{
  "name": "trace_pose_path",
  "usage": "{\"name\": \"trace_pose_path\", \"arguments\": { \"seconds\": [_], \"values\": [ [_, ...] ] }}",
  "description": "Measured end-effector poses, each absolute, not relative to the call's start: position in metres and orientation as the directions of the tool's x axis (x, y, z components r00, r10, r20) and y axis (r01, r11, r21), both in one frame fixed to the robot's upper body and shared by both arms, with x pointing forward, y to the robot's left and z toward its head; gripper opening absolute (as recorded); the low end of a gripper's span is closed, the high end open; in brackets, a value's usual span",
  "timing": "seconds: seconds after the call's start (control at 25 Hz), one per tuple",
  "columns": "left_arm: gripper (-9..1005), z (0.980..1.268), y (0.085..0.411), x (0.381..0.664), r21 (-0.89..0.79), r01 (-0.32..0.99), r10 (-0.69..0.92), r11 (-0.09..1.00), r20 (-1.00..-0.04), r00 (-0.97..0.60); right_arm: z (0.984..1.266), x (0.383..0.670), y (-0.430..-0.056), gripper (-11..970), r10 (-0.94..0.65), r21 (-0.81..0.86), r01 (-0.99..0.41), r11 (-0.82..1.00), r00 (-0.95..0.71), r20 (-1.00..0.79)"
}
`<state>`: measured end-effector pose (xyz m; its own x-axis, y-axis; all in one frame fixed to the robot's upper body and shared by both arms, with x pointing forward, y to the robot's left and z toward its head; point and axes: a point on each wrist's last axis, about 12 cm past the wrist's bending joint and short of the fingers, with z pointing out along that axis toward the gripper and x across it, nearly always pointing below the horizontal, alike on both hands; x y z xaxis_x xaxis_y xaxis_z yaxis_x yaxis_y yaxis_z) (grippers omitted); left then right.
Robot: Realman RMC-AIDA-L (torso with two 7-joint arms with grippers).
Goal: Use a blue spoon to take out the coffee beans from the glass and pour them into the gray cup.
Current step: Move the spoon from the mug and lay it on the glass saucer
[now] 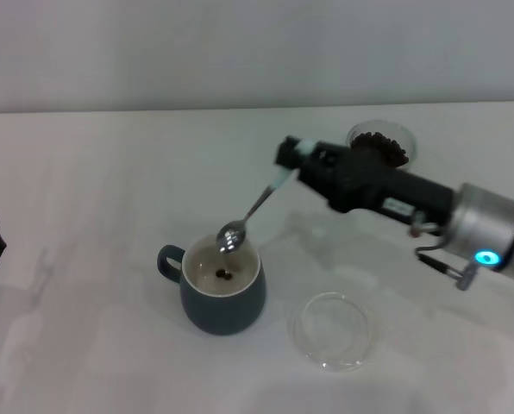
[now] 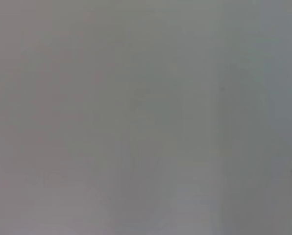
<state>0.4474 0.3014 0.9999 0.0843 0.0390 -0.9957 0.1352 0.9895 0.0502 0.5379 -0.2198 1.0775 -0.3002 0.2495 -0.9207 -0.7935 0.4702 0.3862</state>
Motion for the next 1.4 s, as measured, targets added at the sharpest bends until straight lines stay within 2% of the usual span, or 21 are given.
{"name": "trace_pose_path", "arguments": {
  "seconds": [0.28,0.52,0.84,1.4],
  "values": [
    [802,1.000,0.301,0.447,0.048,0.133,0.037,0.990,-0.996,0.083,1.075,0.518,-0.287,270,0.470,0.584,-0.667,0.462,-0.374,-0.800],
    [801,1.000,0.301,0.447,0.048,0.134,0.037,0.990,-0.996,0.085,1.055,0.498,-0.341,277,0.470,0.710,-0.488,0.508,-0.534,-0.703],
    [802,1.001,0.299,0.450,0.047,0.140,0.035,0.989,-0.995,0.089,1.031,0.484,-0.333,286,0.407,0.720,-0.427,0.546,-0.617,-0.674],
    [802,1.000,0.299,0.449,0.039,0.139,0.027,0.989,-0.996,0.085,1.011,0.479,-0.301,303,0.382,0.747,-0.387,0.541,-0.678,-0.628]
  ]
}}
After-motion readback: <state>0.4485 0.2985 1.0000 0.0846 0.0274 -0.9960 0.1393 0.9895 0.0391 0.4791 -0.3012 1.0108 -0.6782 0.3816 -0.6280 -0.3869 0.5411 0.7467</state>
